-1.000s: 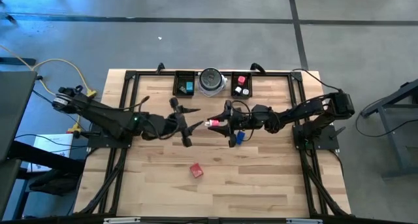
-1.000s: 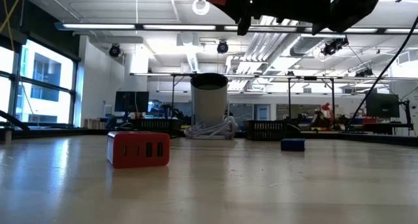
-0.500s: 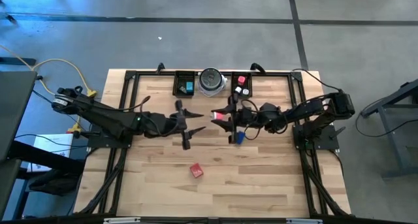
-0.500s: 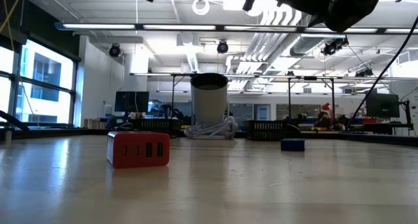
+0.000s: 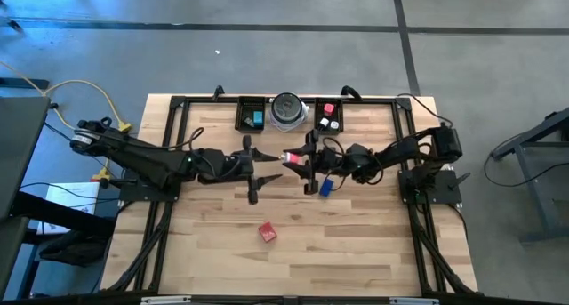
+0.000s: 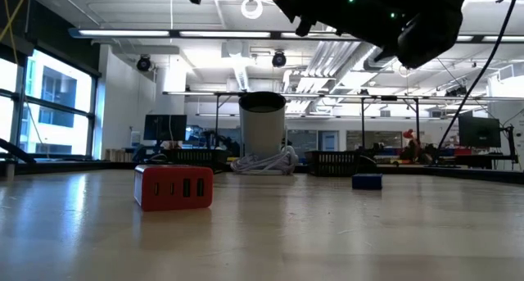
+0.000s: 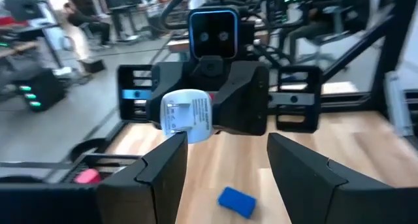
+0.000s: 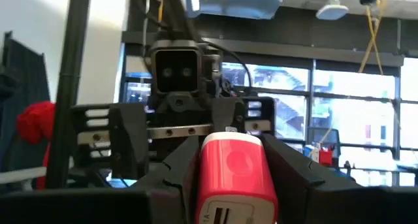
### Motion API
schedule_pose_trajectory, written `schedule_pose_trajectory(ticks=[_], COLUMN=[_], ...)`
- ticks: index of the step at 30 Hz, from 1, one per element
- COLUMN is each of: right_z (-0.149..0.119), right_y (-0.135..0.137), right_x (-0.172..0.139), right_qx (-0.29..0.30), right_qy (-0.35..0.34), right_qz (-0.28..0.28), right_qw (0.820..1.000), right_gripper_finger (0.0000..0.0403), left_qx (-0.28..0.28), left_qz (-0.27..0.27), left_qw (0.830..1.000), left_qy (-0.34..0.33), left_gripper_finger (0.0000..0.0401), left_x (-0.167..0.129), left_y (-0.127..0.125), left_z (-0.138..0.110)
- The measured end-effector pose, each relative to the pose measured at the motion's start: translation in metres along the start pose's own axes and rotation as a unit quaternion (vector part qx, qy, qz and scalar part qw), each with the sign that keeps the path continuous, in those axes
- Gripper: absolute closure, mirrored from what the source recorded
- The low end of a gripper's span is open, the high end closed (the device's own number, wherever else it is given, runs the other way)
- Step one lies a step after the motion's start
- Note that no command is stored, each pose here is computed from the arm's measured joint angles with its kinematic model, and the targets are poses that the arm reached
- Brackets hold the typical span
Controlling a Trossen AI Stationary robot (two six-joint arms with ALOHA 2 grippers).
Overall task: Pick & Place Office items
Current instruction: Put the pink white charger adapter into the right black basket
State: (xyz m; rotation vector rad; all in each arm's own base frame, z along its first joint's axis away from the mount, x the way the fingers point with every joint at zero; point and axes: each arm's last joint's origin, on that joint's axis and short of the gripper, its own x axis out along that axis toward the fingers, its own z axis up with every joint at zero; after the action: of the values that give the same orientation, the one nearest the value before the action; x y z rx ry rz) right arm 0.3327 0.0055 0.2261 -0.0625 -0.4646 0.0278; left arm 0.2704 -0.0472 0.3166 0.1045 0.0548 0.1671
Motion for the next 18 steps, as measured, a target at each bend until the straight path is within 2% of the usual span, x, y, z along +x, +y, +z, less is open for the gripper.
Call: schedule_pose_trajectory(ticks=[6,14,18], right_z=[0.003,0.009,0.009], right_y=[0.009,0.020,0.020], right_x=[0.001,0.001,0.002], right_qx=[-0.020,-0.037,-0.034], right_qy=[-0.006,-0.017,-0.019], right_qz=[0.021,0.041,0.041], right_qw=[1.000,0.998,0.998], right_gripper_finger=[0.0279,0.0279,0.0279], left_qx=[-0.022,-0.037,-0.045], left_qz=[-0.031,-0.026,-0.053], left_qw=[0.999,0.999,0.997], left_qy=[-0.008,-0.016,-0.024], left_gripper_finger=[0.0197,0.0197,0.0197], left_x=[0.004,0.006,0.011], left_y=[0.006,0.015,0.016], left_z=[0.000,-0.007,-0.009])
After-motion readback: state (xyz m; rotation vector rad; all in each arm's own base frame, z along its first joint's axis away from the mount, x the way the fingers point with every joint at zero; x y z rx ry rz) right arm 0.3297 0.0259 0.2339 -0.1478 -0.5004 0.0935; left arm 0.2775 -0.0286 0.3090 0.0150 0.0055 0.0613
